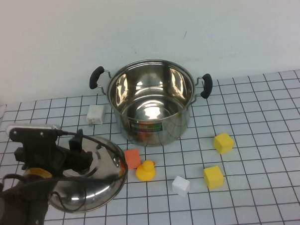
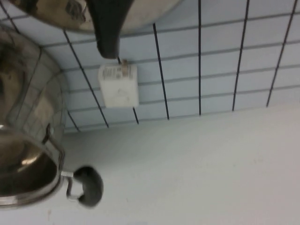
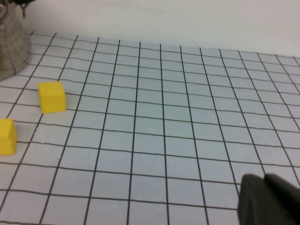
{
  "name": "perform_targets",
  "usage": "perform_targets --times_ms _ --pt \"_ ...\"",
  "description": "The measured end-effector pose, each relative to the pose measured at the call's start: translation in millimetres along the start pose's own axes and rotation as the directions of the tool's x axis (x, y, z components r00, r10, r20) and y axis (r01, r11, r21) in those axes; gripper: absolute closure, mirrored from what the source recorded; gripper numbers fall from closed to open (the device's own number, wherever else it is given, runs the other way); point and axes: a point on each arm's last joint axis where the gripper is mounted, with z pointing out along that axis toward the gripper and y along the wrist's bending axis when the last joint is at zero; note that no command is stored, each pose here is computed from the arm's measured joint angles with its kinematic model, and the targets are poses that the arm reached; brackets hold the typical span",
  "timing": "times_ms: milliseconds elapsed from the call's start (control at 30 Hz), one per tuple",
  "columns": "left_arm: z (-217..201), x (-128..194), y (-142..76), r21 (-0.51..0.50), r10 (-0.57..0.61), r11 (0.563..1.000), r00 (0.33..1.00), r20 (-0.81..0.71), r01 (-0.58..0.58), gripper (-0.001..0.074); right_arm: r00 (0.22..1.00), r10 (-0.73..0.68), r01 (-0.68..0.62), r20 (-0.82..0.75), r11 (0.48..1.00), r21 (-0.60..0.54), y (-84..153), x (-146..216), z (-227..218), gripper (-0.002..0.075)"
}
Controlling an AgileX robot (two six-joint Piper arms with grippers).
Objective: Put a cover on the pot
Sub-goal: Pick up the pot lid
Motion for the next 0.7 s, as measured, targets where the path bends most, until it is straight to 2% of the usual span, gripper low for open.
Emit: perform_targets --times_ms 233,467,700 --pt "2.2 20.7 0.7 0.002 0.012 1.0 0.999 -0.029 -0.012 0.0265 1.0 0.0 0.0 0.0 1.0 0.0 0.0 0.0 0.0 0.0717" --pt "-6.2 44.9 3.1 -0.019 -0.106 0.994 0.988 -0.112 0.104 0.0265 1.0 0.0 0.0 0.0 1.0 0.0 0.0 0.0 0.0 0.0717" --pt "-1.3 76.1 1.8 -0.005 -0.09 0.996 0.973 -0.214 0.091 0.0265 1.0 0.0 0.0 0.0 1.0 0.0 0.0 0.0 0.0 0.0717"
